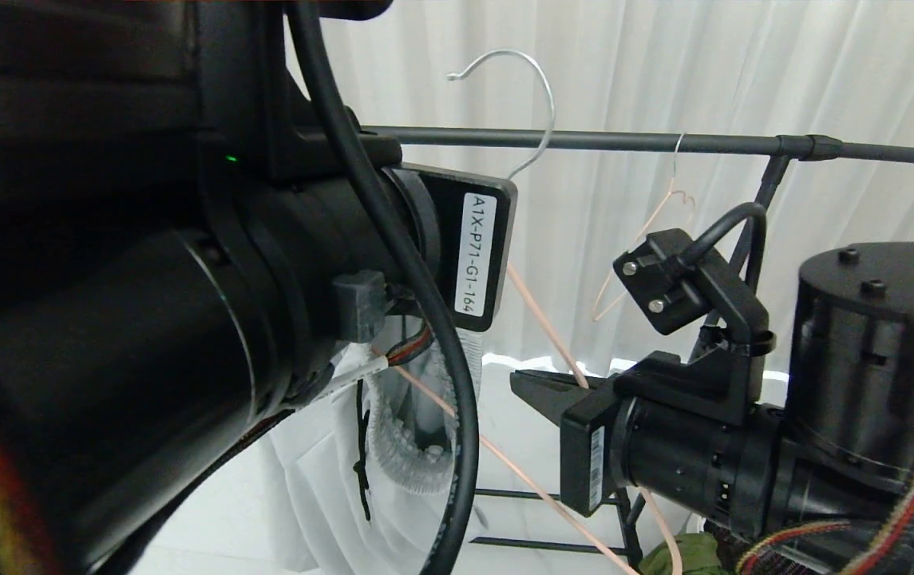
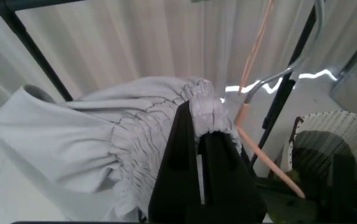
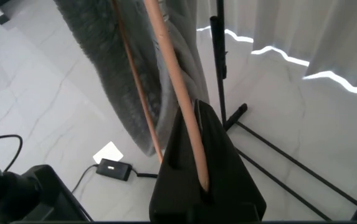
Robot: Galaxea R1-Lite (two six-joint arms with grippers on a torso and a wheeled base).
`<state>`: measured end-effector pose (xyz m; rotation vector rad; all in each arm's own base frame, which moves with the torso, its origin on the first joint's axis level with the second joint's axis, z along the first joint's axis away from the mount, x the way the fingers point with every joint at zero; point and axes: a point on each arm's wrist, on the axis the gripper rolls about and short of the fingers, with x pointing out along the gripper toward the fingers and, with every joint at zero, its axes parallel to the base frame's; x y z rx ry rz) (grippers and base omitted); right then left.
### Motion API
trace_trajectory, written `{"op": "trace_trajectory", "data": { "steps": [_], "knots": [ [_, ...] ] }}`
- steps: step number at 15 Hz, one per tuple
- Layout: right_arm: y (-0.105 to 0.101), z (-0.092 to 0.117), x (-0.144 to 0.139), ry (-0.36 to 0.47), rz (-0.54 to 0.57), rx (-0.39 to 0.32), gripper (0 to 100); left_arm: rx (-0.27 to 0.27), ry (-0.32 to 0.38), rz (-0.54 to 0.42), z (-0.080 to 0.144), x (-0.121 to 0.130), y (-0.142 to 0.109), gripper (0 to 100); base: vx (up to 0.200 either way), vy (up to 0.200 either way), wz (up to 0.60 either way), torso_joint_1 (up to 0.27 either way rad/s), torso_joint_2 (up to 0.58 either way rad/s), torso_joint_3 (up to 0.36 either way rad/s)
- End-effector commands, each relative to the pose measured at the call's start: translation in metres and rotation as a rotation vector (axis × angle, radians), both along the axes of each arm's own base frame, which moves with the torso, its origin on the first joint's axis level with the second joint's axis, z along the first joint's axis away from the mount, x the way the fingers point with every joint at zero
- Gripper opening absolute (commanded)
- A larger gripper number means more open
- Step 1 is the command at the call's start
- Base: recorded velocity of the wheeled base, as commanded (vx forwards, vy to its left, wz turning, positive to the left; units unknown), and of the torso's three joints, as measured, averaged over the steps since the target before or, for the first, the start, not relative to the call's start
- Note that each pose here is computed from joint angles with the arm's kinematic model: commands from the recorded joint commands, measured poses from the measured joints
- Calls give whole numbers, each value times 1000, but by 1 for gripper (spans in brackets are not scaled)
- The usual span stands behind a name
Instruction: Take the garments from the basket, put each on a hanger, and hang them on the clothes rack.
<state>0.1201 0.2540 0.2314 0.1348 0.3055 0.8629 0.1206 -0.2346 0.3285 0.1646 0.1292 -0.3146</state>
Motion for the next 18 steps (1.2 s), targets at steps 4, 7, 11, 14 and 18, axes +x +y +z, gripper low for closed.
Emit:
{"op": "trace_trajectory", "data": {
  "steps": [4,7,11,14,18],
  "knots": [
    [8,-4,12,1,-35,-14,0,25,8,14,-7,-3,18,0,0,0,0,0,0,0],
    [-1,8,11,-49,-38,12,0,70,13,8,-17,-11,34,0,0,0,0,0,0,0],
    [-3,17,9,-133,-17,21,0,79,12,-8,-19,-14,33,0,0,0,0,0,0,0],
    [-9,23,7,-188,-8,5,0,130,6,-15,-23,-14,33,0,0,0,0,0,0,0],
    [-14,30,3,-227,-3,2,0,182,11,-21,-31,-14,31,0,0,0,0,0,0,0]
  ]
}}
